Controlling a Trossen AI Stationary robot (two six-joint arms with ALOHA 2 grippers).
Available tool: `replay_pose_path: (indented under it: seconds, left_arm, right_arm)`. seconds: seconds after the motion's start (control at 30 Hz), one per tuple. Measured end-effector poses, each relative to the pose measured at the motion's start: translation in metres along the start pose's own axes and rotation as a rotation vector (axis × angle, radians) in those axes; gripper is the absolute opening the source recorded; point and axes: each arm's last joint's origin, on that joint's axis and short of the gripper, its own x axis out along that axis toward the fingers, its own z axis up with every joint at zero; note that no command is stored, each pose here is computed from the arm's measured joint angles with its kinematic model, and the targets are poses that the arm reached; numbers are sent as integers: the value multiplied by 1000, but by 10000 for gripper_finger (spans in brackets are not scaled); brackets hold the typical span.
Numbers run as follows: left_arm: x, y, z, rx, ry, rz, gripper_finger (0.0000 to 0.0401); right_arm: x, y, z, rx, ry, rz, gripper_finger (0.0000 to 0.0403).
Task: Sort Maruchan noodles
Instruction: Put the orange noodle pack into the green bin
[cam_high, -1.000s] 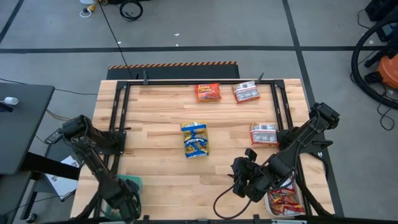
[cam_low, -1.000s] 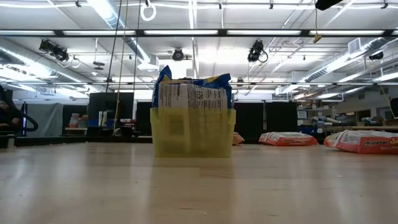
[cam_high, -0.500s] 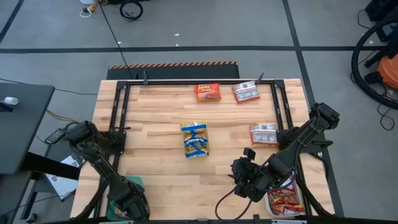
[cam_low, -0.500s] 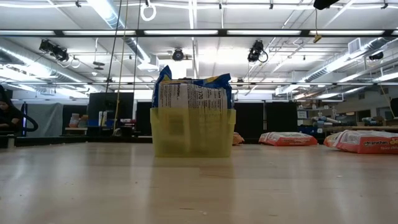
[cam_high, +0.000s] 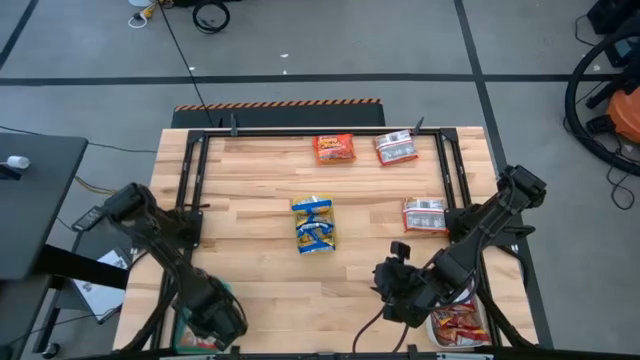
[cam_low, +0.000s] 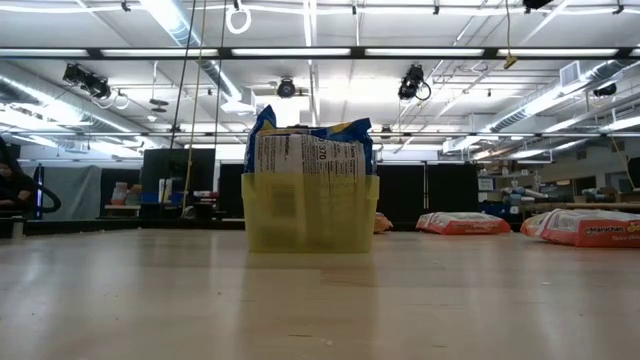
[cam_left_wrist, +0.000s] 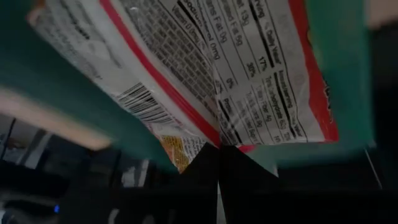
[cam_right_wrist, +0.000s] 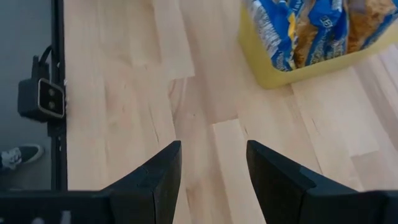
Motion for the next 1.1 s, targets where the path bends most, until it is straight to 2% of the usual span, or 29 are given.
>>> replay_pose_path:
  seconds: [0.13,0.27,0.4,0.5,0.67,0.9,1.1]
  left_arm:
    - [-28,7,-10,52,98,-70,3]
    - [-49,11,-24,160,294,-120,2]
    - [-57,11,-35,264,465,-136,2]
    - [-55,10,-34,304,501,-125,1]
    - [-49,0,-15,325,544,-121,1]
    - [-41,-13,11,291,536,-139,1]
    - [-38,-14,12,277,555,-123,0]
  right_arm:
    - [-2,3,-3,-43,-1,9,187]
    - [-3,4,-4,-65,-3,15,187]
    - [-3,5,-4,-61,-8,21,187]
    - [-4,6,-2,-51,-20,34,187]
    - [-4,9,-1,-37,-38,53,187]
    - [-7,16,-2,-25,-64,93,187]
    - [-14,23,-11,-1,-63,121,187]
